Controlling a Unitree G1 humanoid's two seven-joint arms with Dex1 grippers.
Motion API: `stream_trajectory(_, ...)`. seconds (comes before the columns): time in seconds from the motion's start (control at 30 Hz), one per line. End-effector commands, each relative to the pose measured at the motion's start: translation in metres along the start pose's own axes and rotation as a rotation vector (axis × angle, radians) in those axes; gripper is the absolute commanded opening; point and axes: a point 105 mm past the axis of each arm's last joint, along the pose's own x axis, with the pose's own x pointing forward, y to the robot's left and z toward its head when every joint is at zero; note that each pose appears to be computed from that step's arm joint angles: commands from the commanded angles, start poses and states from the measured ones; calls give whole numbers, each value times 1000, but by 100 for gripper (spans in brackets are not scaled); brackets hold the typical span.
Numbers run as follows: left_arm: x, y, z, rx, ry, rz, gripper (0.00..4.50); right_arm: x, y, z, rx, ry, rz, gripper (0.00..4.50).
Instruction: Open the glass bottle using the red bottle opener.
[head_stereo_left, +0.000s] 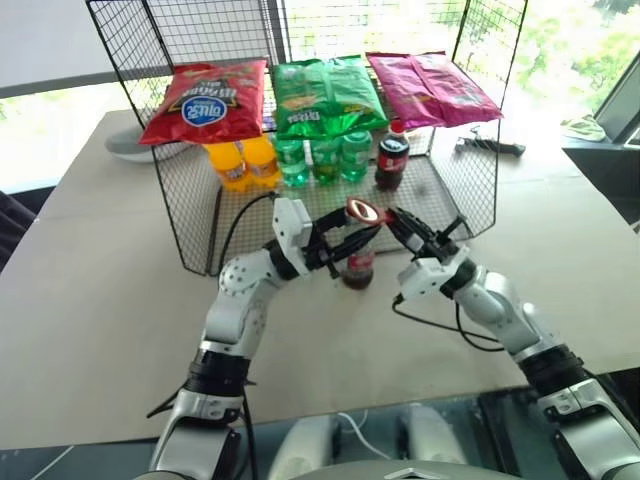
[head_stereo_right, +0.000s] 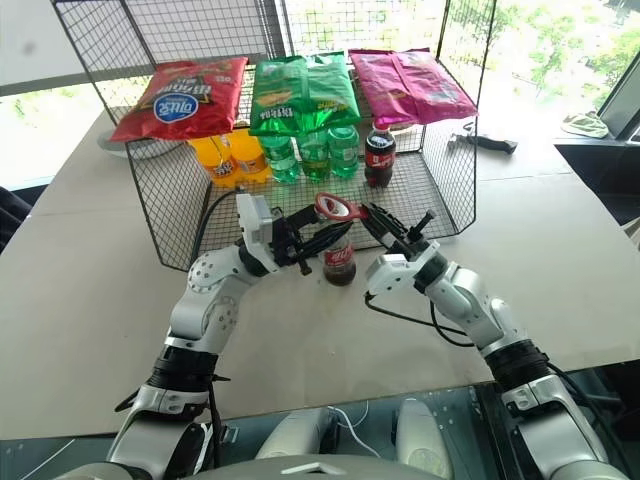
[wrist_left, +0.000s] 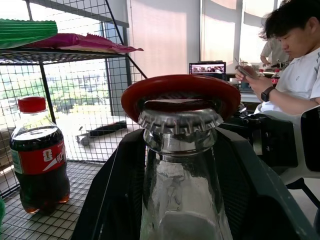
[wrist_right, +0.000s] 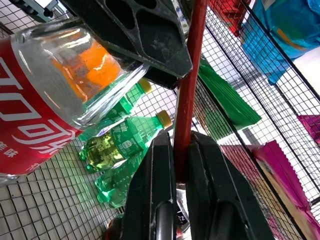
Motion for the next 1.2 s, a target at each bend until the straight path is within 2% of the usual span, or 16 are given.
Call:
stream_trajectory(0.03,0,-2,-16,-27,66,7,155,-1,13,8,-74,-58,116,0)
stream_trajectory(0.27,0,-2,-18,-28,70,11,155,0,-21,2,-165,-64,75,0)
stream_trajectory(0.77,2,-2,-21,-36,71,9,155,7,-58,7,-240,-80,55,0)
stream_trajectory(1.2,3,-2,-22,-41,72,7,155,9,-105,9,-354,-86,6,0)
